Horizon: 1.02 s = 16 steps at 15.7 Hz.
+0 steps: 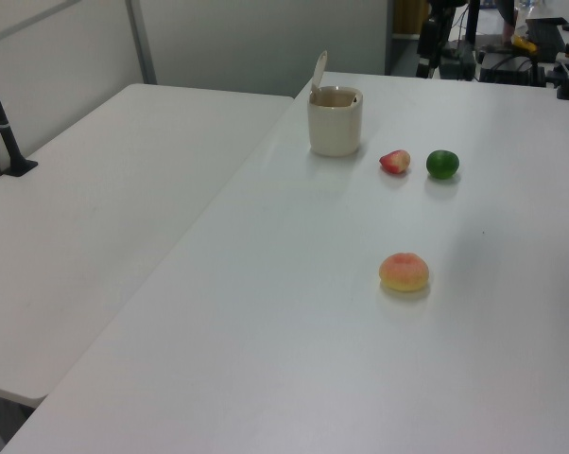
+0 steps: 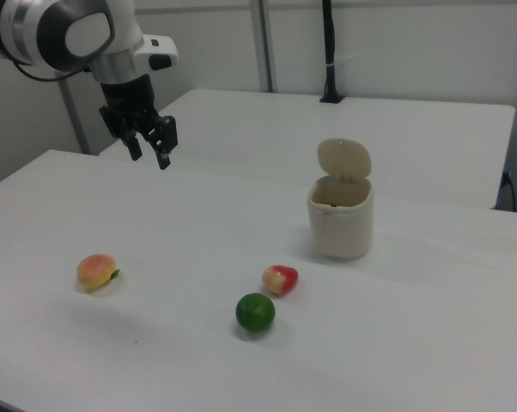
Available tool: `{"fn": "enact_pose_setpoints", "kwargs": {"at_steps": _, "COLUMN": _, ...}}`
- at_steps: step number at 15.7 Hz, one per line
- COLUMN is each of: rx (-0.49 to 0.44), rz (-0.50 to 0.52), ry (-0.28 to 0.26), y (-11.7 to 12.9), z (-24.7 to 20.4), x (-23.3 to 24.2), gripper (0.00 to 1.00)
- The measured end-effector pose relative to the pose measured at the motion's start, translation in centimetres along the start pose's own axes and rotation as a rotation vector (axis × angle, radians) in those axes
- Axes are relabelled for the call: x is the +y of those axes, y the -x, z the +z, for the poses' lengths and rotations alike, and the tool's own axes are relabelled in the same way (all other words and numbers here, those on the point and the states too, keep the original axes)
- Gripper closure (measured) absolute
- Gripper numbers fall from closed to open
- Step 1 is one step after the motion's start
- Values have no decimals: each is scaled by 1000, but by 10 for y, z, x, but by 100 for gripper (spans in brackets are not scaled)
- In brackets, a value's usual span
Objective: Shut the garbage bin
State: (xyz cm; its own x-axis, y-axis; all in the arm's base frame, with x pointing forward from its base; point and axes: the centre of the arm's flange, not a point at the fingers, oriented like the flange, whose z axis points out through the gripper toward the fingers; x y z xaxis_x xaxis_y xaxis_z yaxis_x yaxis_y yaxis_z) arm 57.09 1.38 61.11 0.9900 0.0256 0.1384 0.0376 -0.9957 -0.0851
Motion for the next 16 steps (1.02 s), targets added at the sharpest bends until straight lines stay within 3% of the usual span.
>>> {"fn": "enact_pose_setpoints", "kwargs": {"at_steps": 1, "rx": 0, "rz": -2, "ry": 0, "y": 0, "z": 0, "x": 2, "gripper": 41}}
{"fn": "enact_pose_setpoints", "kwargs": {"at_steps": 3, "rx": 1, "rz": -9, "ry": 1, "y": 0, "z": 0, "x": 5, "gripper": 45}}
{"fn": "enact_pose_setpoints", "kwargs": {"at_steps": 6, "rx": 1, "rz": -11, "ry": 2, "y": 0, "z": 0, "x": 6, "gripper": 80}}
{"fn": "enact_pose_setpoints", "kwargs": {"at_steps": 7, "rx": 1, "rz": -11, "ry": 2, "y": 0, "z": 0, "x": 6, "gripper": 85}}
{"fn": "enact_pose_setpoints", "kwargs": {"at_steps": 8, "rx": 1, "rz": -10, "ry": 2, "y": 0, "z": -1, "x": 7, "gripper": 85}}
{"fn": "enact_pose_setpoints", "kwargs": {"at_steps": 10, "rx": 1, "rz": -10, "ry": 2, "y": 0, "z": 0, "x": 7, "gripper": 95}}
{"fn": "enact_pose_setpoints", "kwargs": {"at_steps": 16, "rx": 63, "rz": -10, "ry": 6, "y": -8, "z": -3, "x": 8, "gripper": 97}}
